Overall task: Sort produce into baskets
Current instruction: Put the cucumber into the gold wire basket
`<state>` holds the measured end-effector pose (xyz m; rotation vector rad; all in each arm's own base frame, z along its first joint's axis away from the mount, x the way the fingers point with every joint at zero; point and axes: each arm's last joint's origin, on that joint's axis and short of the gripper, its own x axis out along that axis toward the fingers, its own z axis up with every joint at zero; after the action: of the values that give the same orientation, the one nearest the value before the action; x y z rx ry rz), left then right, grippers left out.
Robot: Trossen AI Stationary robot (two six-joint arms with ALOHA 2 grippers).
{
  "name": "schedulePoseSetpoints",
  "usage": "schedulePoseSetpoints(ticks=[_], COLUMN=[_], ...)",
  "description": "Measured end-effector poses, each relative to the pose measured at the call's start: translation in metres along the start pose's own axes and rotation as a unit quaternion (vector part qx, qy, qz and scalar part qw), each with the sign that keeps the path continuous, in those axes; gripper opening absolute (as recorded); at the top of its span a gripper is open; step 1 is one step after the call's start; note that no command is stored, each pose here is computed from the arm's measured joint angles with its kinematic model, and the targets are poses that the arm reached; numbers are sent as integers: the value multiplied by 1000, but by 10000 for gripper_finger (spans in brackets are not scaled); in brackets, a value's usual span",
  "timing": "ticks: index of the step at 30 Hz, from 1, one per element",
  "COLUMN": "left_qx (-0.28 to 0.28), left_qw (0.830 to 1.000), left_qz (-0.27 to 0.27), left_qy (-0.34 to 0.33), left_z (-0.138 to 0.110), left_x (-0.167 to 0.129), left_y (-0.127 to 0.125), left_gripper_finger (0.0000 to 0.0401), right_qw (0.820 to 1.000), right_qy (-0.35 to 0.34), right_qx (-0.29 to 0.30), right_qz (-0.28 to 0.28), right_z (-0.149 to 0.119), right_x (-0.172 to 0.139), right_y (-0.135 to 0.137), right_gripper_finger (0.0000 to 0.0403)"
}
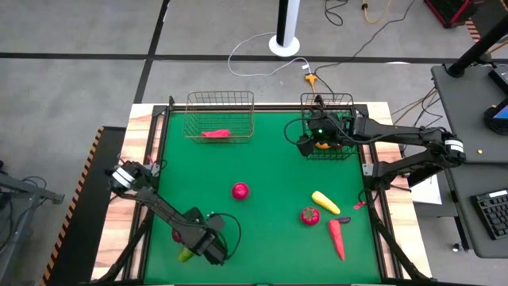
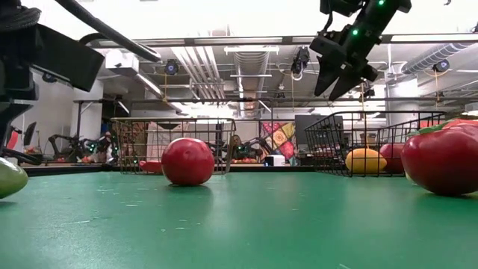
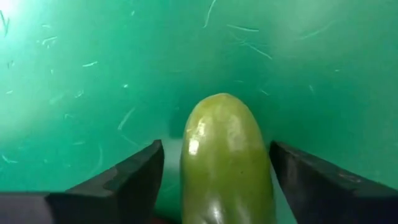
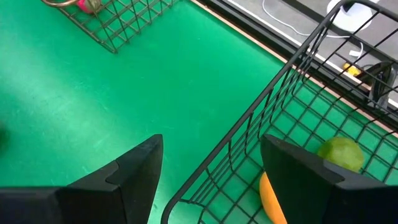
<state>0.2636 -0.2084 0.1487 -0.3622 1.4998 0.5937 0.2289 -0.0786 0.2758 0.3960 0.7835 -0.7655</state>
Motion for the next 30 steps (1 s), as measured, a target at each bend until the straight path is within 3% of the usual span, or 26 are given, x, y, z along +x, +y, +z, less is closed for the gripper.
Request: schedulePoseSetpoints(ticks=[10,18,24,30], left_qx=[10,88,192,257], left_qw=[1000,993,977,952], left_qz=[-7,-59,4,76], left_qy=[-3,-47,-91,-149], left_z=[1,10,20,48], left_x=[-2,-38,-68,-108], left_y=[-2,-20,-14,3], left_gripper_finger=[151,149,150,152], right_qw=[1000,1000,1000,1000], right_qy=[0,0,1,1], right_qx=[-1,-3,-5,-6], right_qz=[0,0,0,0], right_z=[0,0,0,0], right_x=[0,0,0,0], right_y=[0,0,0,0], right_gripper_finger=[267,256,255,261])
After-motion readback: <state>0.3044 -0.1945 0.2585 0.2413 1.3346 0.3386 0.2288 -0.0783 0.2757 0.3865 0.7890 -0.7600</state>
